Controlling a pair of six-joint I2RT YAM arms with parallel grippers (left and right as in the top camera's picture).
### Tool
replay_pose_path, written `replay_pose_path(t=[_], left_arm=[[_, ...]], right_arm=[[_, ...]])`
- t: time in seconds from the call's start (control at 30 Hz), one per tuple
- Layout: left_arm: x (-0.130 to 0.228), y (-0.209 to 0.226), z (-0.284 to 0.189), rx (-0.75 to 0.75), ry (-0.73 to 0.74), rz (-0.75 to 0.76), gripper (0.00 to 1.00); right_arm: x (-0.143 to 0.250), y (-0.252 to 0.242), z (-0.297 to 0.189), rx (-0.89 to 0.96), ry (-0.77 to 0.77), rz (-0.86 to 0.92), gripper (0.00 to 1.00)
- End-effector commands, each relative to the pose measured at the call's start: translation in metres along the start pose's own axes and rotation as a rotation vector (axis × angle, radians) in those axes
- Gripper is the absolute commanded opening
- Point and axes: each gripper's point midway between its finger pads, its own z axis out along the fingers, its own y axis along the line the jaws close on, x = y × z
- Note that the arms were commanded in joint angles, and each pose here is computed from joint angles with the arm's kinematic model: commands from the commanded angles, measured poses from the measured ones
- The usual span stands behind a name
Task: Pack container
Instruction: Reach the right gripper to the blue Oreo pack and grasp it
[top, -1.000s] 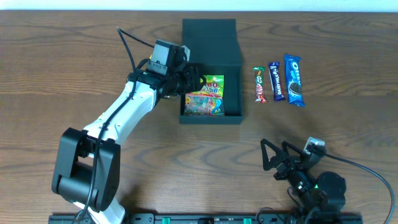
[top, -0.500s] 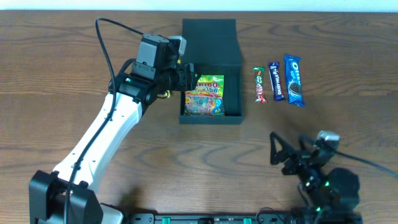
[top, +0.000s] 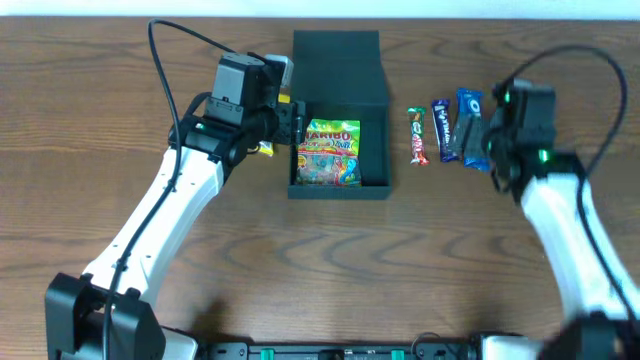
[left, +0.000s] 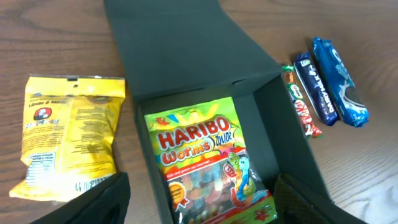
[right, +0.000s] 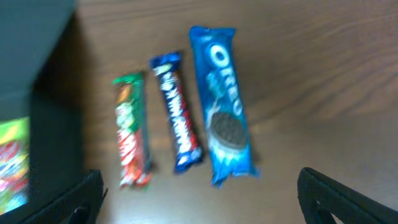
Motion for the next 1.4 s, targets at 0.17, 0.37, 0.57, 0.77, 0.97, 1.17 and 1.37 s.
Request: replay_pose_path(t=[0.17, 0.37, 0.57, 0.77, 0.97, 1.17, 1.37], left_arm=[[-0.009, 0.002, -0.004, -0.01, -0.021, 0.022, 0.84], [-0.009, 0.002, -0.004, -0.01, -0.021, 0.022, 0.88], [-0.009, 0.002, -0.004, -0.01, -0.022, 0.022, 0.9], [-0.009, 0.002, -0.004, -0.01, -0.022, 0.018, 0.91], [-0.009, 0.002, -0.004, -0.01, -0.022, 0.018, 0.9], [-0.01, 0.002, -0.004, -0.009, -0.025, 0.019, 0.91], [-0.01, 0.002, -0.004, -0.009, -0.025, 0.019, 0.91]], right_arm=[[-0.027, -0.036, 0.074, 0.068, 0.077, 0.05, 0.95], [-0.018, -0.035, 0.105, -0.025, 0.11, 0.04, 0.88], [0.007, -0.028, 0.127, -0.064, 0.189, -0.025, 0.86], [0.01, -0.034, 0.131, -0.025, 0.197, -0.061, 0.85], [0.029, -0.037, 0.138, -0.021, 0.261, -0.108, 0.81], [0.035, -0.036, 0.142, -0.027, 0.278, -0.108, 0.72], [0.041, -0.028, 0.146, -0.036, 0.293, -0.134, 0.65]])
